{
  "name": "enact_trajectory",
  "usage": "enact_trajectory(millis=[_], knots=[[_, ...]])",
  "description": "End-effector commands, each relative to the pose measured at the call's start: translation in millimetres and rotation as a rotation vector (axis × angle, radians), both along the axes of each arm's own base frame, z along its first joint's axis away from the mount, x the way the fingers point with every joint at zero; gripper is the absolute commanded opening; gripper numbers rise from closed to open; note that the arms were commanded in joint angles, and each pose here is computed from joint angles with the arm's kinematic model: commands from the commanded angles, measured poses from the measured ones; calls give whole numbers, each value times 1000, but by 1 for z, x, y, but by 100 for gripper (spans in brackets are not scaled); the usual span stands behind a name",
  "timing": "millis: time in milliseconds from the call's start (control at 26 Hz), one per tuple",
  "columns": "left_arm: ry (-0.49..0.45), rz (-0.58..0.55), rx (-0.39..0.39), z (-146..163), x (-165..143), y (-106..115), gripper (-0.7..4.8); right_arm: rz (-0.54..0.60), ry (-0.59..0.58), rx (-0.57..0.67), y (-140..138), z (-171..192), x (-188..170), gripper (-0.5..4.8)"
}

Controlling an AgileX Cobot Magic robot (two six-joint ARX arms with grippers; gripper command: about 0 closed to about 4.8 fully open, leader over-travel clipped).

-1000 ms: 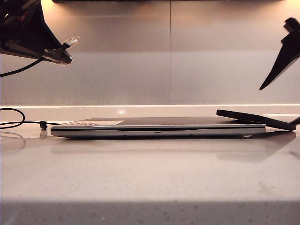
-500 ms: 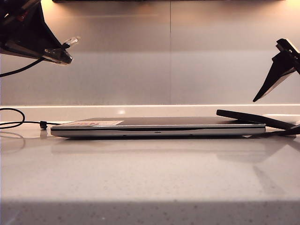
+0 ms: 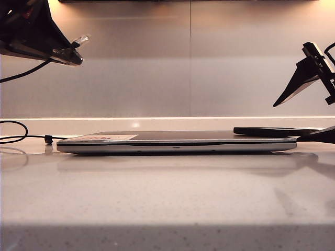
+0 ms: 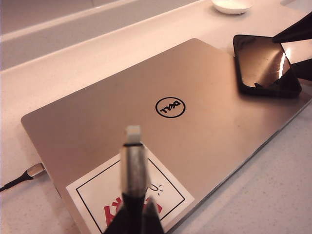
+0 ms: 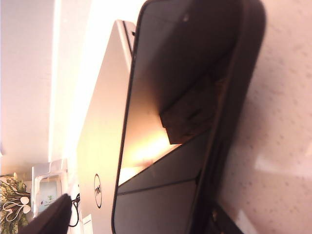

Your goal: Pick up the charging cable and the phone, plug the charging cable into the charging port on the phone, and finally place them back on the table.

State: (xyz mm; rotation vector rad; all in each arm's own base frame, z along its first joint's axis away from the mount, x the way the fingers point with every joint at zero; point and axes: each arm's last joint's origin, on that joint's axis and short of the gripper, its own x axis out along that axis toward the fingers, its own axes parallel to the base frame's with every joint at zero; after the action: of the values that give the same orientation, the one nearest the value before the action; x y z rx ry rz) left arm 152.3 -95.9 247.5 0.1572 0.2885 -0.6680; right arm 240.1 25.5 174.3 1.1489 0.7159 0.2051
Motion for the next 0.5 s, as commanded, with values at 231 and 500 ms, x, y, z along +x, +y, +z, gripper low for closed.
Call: enact_trajectory(millis=[231, 500], knots=[[-14, -2, -12, 2, 0, -1, -6, -24, 132, -17, 0, -19, -6, 366], [-14, -2, -12, 2, 0, -1, -6, -30, 172, -24, -1, -22, -8, 369]])
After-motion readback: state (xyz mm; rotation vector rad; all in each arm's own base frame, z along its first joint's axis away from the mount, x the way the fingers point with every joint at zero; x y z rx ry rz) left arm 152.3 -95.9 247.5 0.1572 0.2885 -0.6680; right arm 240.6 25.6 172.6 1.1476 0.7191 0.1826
